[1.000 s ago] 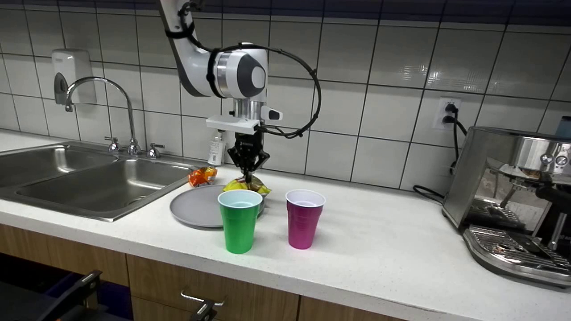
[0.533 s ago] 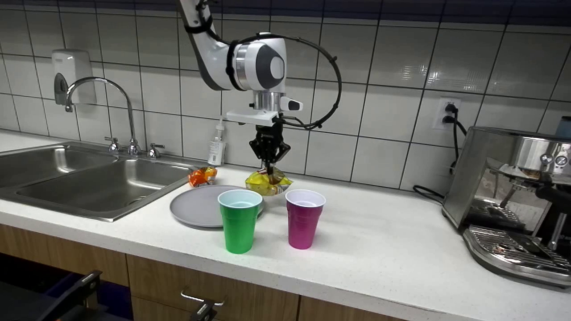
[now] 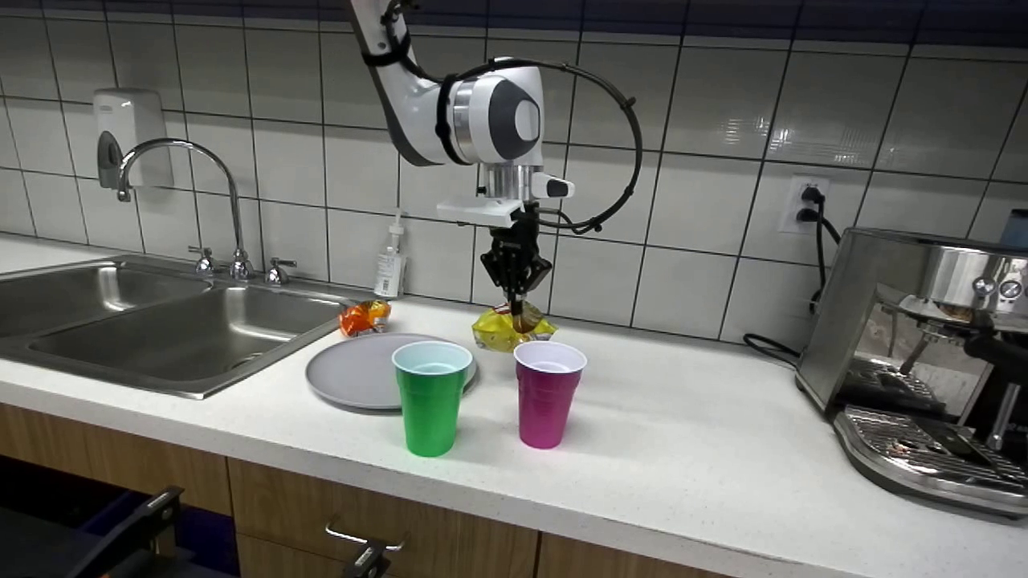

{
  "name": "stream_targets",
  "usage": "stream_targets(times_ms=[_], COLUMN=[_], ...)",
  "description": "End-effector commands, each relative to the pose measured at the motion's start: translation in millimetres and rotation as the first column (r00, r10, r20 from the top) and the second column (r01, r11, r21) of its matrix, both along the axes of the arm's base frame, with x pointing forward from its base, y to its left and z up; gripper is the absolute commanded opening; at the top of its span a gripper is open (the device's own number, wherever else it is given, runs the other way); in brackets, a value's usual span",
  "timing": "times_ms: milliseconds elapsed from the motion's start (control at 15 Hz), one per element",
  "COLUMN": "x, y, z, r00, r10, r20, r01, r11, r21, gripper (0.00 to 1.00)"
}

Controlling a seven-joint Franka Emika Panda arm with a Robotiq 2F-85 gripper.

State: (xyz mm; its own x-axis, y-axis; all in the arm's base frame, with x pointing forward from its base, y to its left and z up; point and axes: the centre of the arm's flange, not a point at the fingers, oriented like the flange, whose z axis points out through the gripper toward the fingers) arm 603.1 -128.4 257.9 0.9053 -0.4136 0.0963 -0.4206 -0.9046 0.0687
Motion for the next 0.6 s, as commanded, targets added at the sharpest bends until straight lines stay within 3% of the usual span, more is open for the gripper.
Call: stream_targets(times_ms=[0, 533], x=[13.1, 12.9], y=[-14.6, -36.7], z=[-6.7, -24.6], r00=[0.997, 0.985], r10=[-0.078, -0.169], r20=[-0.002, -0.020], r01=[0.078, 0.167], r11=[0.996, 0.983], r21=[-0.036, -0.073], gripper=[0.00, 0.00])
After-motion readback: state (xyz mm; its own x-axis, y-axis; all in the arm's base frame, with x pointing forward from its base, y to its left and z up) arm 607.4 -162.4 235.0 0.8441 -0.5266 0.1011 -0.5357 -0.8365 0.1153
